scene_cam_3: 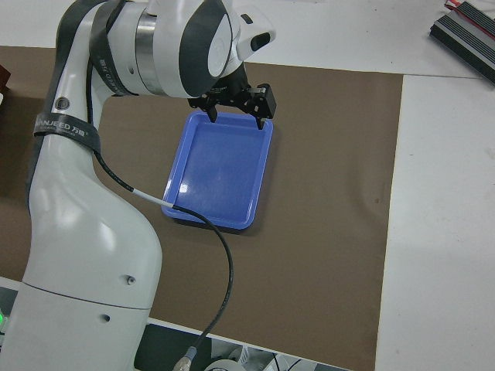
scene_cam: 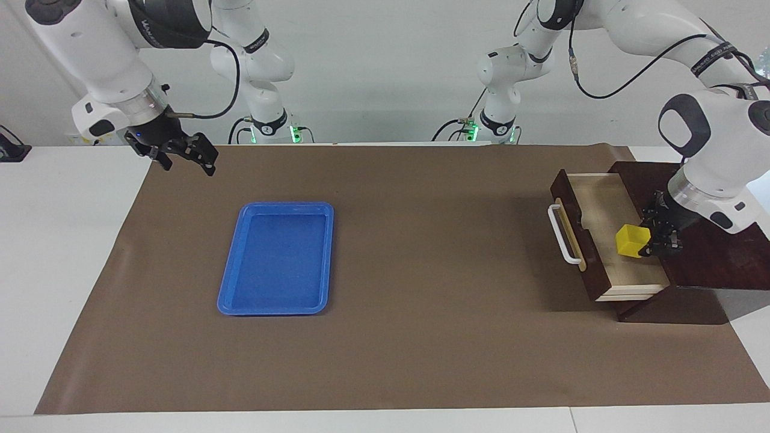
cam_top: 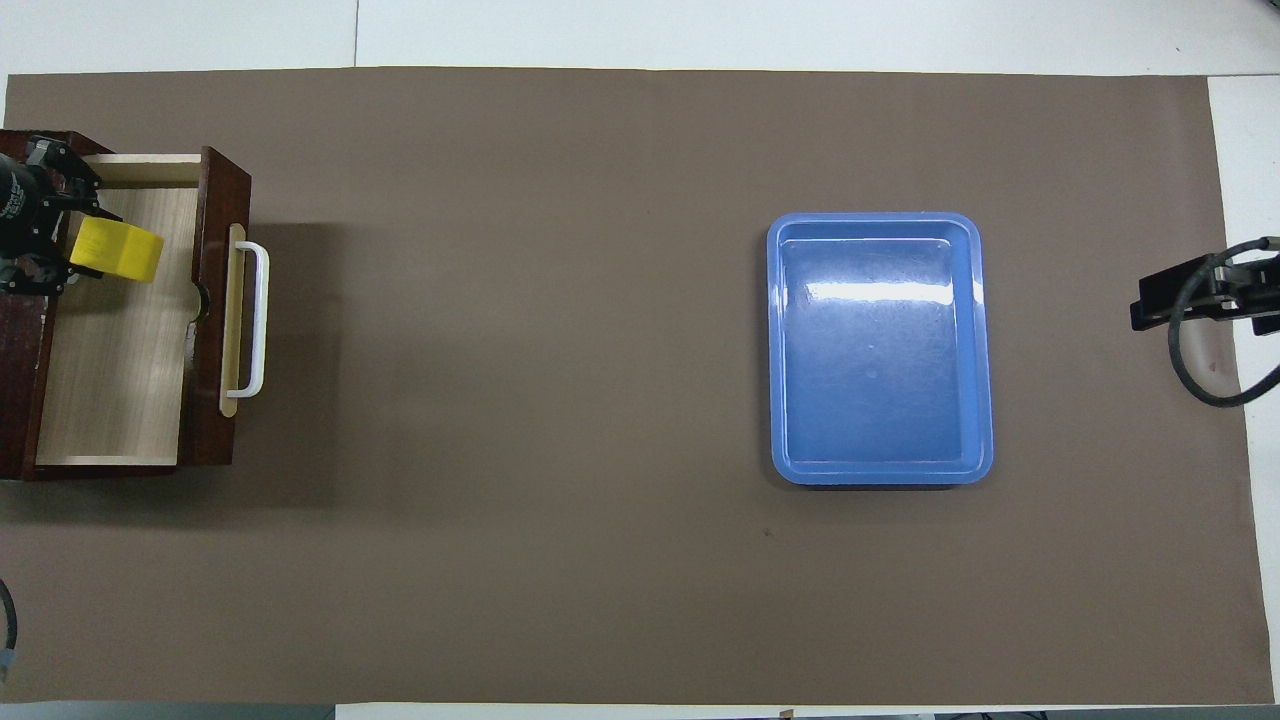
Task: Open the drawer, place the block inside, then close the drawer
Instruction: 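Lower the block into the open drawer and open the left gripper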
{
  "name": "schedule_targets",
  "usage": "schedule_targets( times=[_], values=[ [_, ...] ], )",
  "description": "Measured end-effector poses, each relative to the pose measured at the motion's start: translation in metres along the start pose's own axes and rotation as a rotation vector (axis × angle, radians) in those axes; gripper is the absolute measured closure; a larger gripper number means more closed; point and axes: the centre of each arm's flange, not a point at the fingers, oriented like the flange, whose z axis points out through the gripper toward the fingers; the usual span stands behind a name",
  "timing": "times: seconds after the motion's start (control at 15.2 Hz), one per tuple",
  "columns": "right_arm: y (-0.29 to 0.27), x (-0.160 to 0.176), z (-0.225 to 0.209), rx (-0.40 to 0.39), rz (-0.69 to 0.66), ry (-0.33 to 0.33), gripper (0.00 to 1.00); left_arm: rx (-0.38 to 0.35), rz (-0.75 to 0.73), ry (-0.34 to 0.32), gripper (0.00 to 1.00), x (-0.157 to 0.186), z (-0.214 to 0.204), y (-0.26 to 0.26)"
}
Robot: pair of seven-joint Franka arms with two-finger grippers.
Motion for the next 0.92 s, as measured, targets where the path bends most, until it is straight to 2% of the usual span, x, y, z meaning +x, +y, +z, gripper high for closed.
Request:
schedule_targets(
  times=[0.39,0.92],
  values=[
    [0.000,-0.020,-0.017,-0.014,-0.065,0.009,0.00,0.045,-0.059,-0.010,0.44,-0.018,0.013,-0.013],
    [0.007,-0.013,0.014,-0.006,-0.049,-0.057,0.00,0.072,-0.121,-0.015,0.44,-0.028,0.022,-0.022]
  ],
)
